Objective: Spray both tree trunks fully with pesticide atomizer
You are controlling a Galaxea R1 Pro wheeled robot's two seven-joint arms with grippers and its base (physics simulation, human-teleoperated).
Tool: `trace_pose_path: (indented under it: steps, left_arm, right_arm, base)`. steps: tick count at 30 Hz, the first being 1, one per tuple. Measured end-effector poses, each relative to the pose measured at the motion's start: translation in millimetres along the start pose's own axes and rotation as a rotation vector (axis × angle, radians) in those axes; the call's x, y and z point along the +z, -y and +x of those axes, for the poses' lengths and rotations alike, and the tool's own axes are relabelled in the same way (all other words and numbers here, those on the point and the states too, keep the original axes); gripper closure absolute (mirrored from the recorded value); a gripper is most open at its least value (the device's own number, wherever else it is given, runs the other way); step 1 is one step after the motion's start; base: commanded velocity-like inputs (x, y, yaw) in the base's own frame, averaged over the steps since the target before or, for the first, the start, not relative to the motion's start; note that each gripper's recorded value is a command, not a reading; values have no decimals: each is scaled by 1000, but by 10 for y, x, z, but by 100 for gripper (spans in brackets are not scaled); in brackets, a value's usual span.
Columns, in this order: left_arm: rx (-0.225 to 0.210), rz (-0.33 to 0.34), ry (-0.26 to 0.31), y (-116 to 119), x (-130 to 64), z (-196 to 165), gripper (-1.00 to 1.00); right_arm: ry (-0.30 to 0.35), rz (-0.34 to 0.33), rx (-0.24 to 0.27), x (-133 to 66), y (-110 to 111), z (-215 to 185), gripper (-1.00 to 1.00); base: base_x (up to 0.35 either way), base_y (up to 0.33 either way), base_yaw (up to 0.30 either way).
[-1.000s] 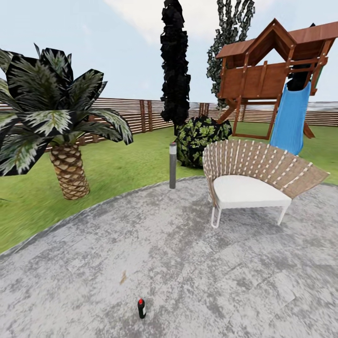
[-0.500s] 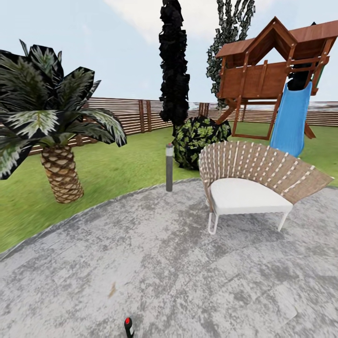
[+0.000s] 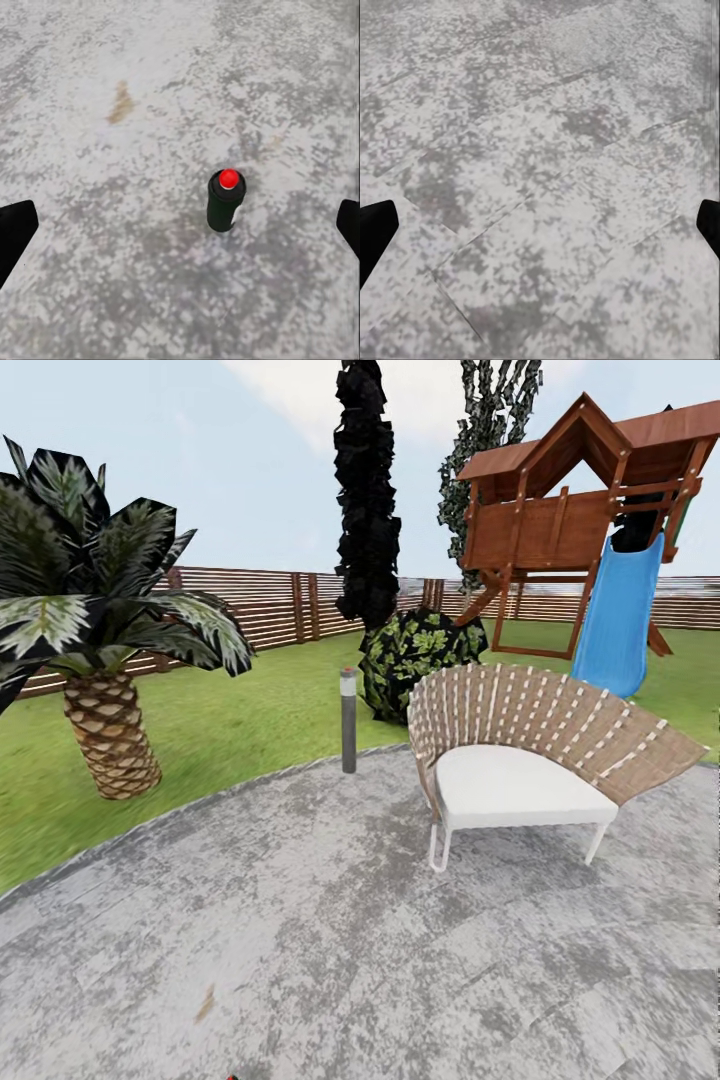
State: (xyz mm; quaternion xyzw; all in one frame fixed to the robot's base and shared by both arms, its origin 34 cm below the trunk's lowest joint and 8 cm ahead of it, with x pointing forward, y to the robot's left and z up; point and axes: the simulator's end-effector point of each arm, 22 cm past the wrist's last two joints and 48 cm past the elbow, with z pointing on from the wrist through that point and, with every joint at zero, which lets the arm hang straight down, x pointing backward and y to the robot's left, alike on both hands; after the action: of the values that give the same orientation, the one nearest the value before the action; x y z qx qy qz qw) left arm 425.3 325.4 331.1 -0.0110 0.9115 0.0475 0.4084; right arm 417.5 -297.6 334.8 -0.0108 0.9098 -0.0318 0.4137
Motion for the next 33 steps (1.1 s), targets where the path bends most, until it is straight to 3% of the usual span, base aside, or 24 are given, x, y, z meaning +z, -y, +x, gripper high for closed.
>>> trace_pose_path:
  steps: [13, 20, 26, 33]
  left_arm:
    - [0, 1, 2, 6, -1, -4, -100]
    - [0, 1, 2, 10, -1, -6, -100]
    - [1, -1, 5, -8, 4, -17, -100]
    - [1, 1, 7, 3, 6, -29, -100]
  right_arm:
    - [-1, 0, 0, 0, -1, 3, -100]
    - [0, 0, 0, 0, -2, 1, -100]
    - [0, 0, 0, 0, -1, 1, -100]
    - [0, 0, 0, 1, -1, 1, -100]
  base:
    - [3, -215, 198]
    - [0, -264, 32]
    - [0, -34, 18]
    - [0, -3, 227]
